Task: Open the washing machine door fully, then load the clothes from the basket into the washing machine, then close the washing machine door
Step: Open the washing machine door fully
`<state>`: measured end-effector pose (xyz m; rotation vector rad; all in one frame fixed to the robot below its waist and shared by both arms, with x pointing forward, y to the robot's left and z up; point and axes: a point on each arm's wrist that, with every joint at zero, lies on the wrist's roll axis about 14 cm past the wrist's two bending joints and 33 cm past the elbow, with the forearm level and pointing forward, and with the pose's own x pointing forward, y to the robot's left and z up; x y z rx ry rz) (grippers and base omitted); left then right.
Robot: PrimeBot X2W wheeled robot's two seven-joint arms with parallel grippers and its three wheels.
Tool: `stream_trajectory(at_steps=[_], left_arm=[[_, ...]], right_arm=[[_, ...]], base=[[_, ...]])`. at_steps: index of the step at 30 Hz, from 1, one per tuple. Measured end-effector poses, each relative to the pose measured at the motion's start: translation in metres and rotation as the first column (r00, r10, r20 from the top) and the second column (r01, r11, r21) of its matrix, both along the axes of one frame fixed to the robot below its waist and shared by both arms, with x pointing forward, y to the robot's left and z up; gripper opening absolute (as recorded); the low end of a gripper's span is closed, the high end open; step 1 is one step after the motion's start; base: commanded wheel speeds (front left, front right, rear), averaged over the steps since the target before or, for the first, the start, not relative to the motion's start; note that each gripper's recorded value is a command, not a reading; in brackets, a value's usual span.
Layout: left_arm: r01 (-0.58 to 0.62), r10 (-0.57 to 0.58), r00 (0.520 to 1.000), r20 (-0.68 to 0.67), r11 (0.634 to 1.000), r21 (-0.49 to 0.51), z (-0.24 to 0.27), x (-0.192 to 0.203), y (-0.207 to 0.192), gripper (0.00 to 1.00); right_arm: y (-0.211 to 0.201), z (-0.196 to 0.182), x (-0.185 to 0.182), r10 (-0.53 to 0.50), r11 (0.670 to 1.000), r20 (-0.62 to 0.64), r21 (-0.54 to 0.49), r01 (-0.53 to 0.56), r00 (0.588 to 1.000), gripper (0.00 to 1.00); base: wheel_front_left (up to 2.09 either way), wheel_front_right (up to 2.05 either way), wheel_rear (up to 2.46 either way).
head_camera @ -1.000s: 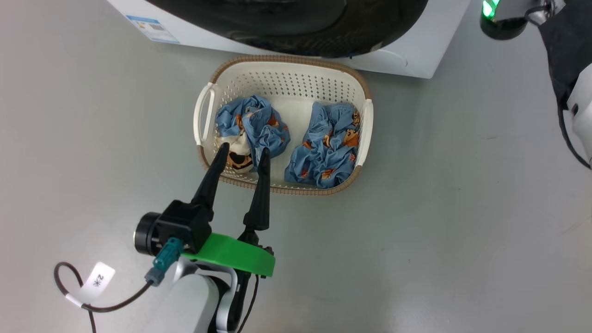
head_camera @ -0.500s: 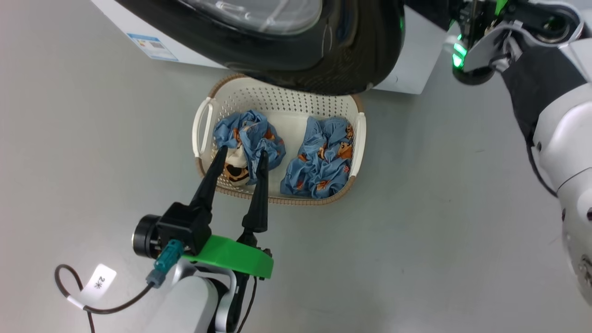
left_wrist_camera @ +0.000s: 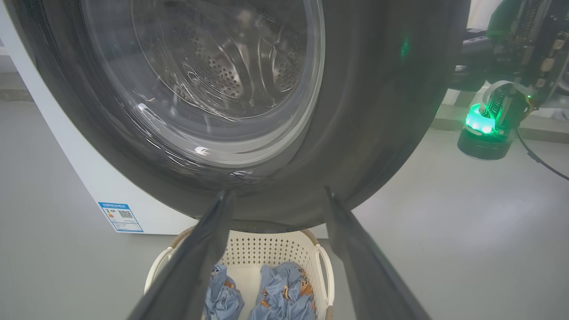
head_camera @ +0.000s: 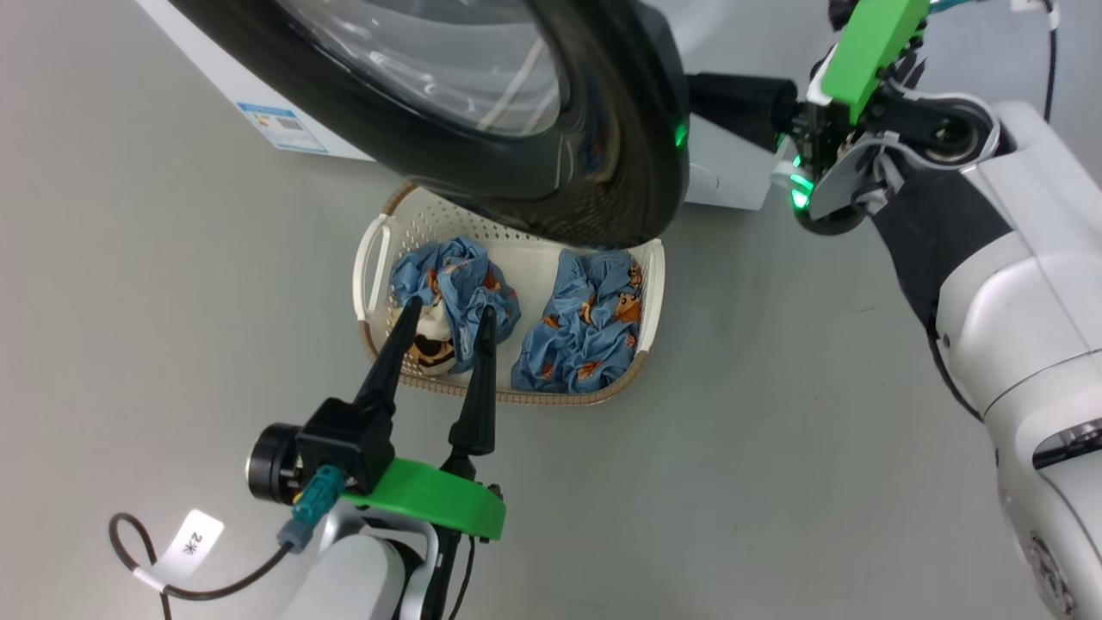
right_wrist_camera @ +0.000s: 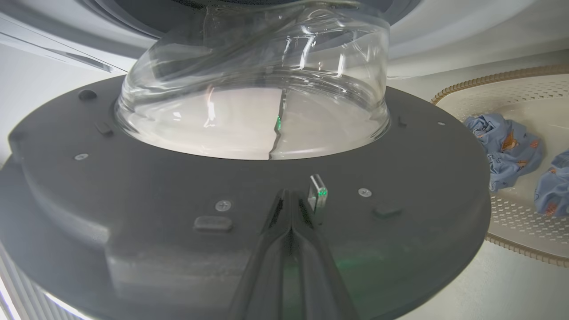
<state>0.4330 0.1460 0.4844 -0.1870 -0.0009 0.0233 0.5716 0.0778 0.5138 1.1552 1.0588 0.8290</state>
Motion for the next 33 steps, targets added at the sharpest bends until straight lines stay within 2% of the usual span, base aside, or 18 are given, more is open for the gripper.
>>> stream_trajectory(at_steps=[26,33], left_arm=[[0.014,-0.014,0.999,0.041,1.0,0.005,0.018,-0.024,-0.002,1.0],[-0.007,0.007,0.999,0.051,1.0,0.011,0.023,-0.033,0.004,1.0]], right_arm=[[0.016,0.001,-0.073,0.139,0.989,0.013,-0.049,-0.138,0.99,0.0],[0.028,0.006,-0.092,0.189,0.982,0.023,-0.031,-0.189,0.982,0.0]], base=[[0.0,0.0,0.0],[0.0,0.0,0.0]])
